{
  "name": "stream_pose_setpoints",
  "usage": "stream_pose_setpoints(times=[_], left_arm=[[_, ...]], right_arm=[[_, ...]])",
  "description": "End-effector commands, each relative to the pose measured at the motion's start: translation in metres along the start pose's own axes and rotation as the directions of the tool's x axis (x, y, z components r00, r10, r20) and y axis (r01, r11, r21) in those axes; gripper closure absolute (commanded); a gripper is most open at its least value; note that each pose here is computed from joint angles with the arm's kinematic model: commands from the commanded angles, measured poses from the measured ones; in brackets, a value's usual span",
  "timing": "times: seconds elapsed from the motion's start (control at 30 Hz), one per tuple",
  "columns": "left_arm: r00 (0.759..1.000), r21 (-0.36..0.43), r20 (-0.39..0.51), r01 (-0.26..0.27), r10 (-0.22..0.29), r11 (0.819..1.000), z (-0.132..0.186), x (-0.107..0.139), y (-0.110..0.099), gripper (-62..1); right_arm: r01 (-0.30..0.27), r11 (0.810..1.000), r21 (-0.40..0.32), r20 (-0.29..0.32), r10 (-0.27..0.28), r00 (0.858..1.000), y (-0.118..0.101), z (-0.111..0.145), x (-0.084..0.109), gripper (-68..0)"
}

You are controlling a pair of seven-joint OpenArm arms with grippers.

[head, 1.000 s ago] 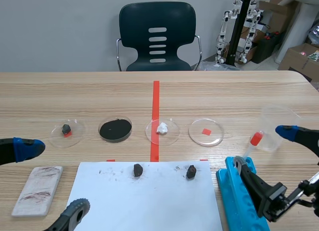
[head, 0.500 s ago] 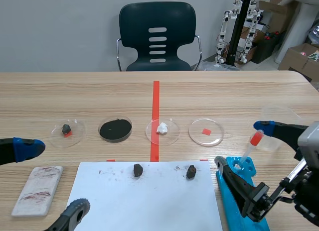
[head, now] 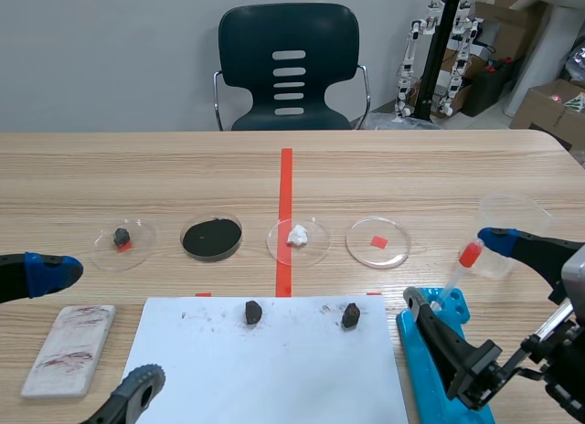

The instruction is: Pick up the dropper by the top with the right hand

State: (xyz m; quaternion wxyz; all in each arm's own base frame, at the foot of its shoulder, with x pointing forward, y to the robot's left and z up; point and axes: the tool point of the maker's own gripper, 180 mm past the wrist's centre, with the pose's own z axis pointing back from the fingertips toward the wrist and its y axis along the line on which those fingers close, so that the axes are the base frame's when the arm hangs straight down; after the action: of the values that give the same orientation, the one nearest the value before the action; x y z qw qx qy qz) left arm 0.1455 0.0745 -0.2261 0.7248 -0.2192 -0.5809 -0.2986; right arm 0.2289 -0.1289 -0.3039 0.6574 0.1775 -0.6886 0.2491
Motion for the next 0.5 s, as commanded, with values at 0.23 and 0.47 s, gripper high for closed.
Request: stream_pose_setpoints(times=[0.23,0.47], left_arm=[[1.0,0.01,0.024,0.001,-0.002,1.0,-0.0001,0.0055,0.0028,-60.5],[1.0,0.01,0.024,0.001,-0.002,1.0,-0.0001,0.0055,0.0028,-60.5]], right_arm=[[0.017,0.999,-0.033,0.047,-0.015,0.999,-0.0114,-0.0056,0.0123,-61.3],[0.021,0.999,-0.036,0.048,-0.019,0.999,-0.0119,-0.0052,0.0122,-50.6]])
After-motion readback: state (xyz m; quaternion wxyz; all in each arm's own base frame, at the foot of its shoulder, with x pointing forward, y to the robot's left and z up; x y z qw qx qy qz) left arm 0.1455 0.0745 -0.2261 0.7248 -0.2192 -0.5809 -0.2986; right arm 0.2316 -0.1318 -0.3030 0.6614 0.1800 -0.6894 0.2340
